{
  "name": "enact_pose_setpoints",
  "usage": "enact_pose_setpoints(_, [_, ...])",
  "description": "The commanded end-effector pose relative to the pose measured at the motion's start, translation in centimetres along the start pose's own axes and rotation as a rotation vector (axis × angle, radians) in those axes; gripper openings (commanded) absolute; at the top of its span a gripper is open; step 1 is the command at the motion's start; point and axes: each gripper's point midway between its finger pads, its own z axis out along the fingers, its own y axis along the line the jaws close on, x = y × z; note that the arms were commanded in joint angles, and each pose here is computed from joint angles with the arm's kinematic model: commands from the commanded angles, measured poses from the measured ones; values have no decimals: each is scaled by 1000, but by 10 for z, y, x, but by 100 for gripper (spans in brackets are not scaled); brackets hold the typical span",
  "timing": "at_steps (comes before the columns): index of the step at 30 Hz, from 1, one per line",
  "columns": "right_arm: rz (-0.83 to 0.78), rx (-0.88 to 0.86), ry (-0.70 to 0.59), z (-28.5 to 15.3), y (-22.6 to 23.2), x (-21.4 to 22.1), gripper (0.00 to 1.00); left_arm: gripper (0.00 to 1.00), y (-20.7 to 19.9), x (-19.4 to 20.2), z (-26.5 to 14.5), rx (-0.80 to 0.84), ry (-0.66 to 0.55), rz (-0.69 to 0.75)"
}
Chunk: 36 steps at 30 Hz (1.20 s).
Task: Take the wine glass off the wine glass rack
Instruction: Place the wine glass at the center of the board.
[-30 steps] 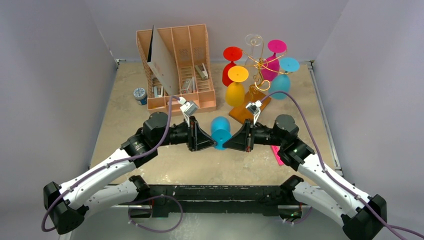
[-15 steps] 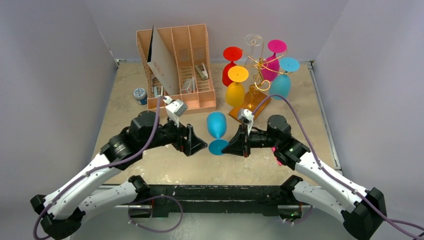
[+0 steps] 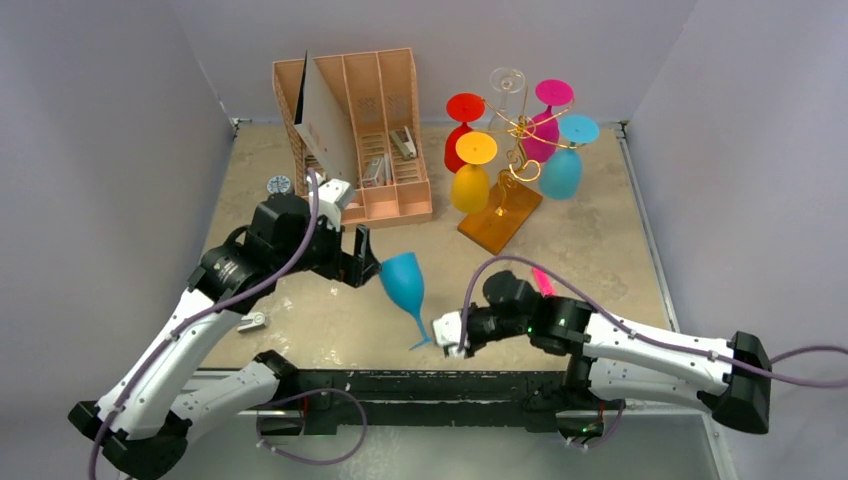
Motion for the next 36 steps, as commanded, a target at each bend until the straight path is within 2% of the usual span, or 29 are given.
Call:
enact_pose_setpoints(1, [-372, 139, 108, 10, -20, -8, 0, 100, 4, -11, -9, 92, 18, 8])
enact_pose_setpoints(6, [-486, 182, 127, 27, -18, -8, 0, 100, -10, -15, -8, 208, 43, 38])
enact_pose_setpoints(12, [-500, 228, 126, 25, -24, -10, 0, 99, -45, -5, -27, 425, 58, 77])
enact_pose_setpoints(22, [-489, 208, 98, 21, -19, -17, 0, 98, -45, 15, -10, 477, 142, 26])
enact_pose_setpoints(27, [-490, 229, 70, 17, -21, -24, 0, 88, -55, 12, -12, 558, 163, 44])
enact_pose_setpoints(32, [-501, 225, 77, 17, -21, -24, 0, 71, -59, 14, -16, 590, 176, 64])
enact_pose_setpoints(36, [-501, 205, 102, 20, -19, -17, 0, 61, -64, 8, -23, 610, 150, 90])
